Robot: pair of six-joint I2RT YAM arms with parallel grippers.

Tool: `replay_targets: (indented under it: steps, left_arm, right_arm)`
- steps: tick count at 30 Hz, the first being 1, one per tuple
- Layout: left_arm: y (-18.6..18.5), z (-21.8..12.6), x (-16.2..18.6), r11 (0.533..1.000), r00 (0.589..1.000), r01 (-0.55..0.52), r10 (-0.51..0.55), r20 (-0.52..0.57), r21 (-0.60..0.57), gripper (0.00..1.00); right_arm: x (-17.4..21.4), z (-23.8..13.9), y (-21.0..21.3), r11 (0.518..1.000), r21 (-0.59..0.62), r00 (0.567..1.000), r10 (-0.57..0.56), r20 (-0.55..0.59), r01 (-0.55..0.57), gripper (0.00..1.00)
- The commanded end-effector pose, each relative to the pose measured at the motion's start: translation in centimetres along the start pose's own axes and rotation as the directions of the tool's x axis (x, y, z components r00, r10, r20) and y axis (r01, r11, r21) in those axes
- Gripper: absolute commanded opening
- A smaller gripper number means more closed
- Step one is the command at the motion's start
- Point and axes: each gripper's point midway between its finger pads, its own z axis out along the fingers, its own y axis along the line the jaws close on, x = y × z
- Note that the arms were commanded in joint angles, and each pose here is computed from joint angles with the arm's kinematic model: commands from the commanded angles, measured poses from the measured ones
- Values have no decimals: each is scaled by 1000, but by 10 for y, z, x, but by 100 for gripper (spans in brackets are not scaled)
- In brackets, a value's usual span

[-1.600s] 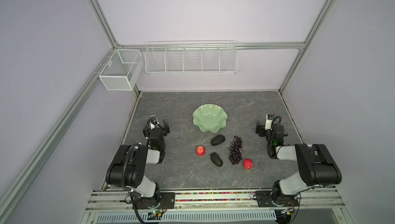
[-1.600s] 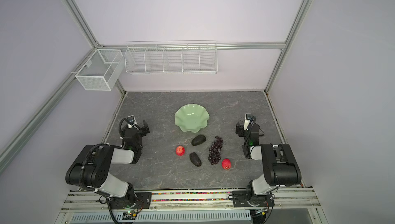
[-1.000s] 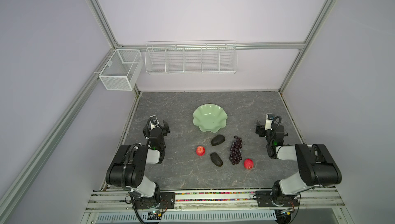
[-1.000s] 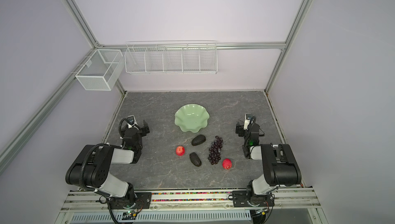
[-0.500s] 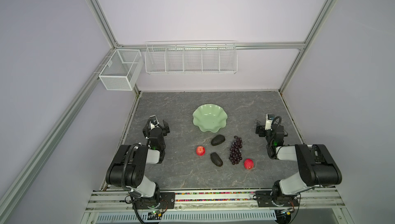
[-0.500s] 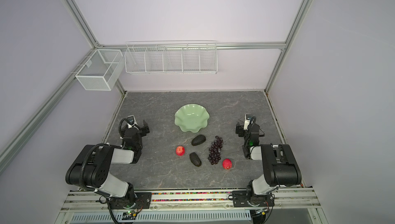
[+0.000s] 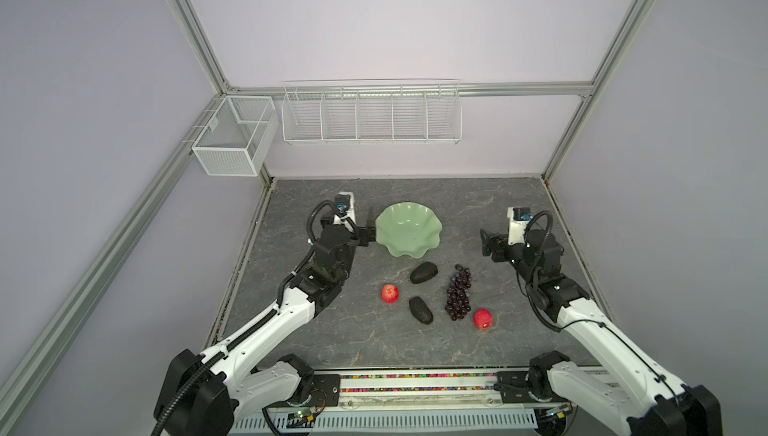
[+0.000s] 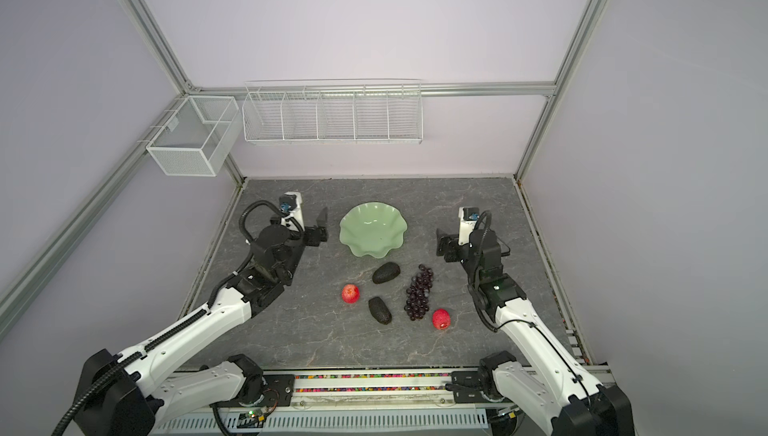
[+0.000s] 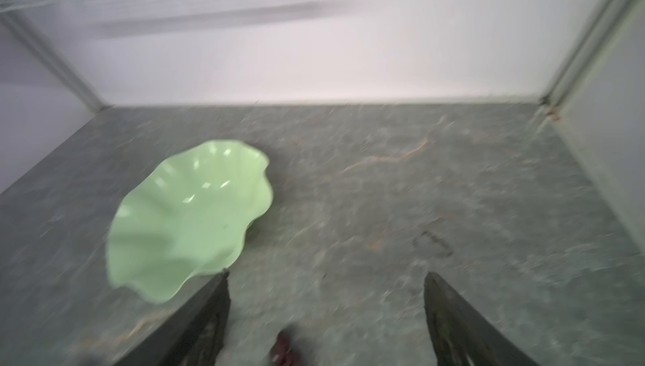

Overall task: Place and organize the fake fruits in the fruit bowl
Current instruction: 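Grasp the grapes with the left gripper while the right arm moves forward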

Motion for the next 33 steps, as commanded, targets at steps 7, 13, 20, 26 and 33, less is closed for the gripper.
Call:
replay_targets:
  steps: [7, 13, 20, 26, 33]
  left_arm:
    - [-175, -24, 149, 901, 735, 174, 149, -662, 397, 87]
    - [-221, -15, 185, 887, 624, 244, 167, -764, 393, 87]
    - [-237, -8, 218, 901, 524, 221, 213, -825, 373, 89]
    - [-251, -3, 232, 901, 496, 222, 224, -839, 372, 85]
    - [-257, -4, 252, 906, 451, 209, 244, -859, 367, 82]
  right_arm:
    - [120, -71, 26, 962, -110, 919, 201, -340, -251, 88]
    - [127, -95, 34, 951, -191, 919, 163, -360, -243, 88]
    - [122, -102, 42, 937, -251, 932, 152, -330, -242, 88]
    - [123, -101, 41, 939, -251, 936, 149, -320, -235, 88]
    - [123, -101, 39, 942, -249, 941, 147, -305, -227, 88]
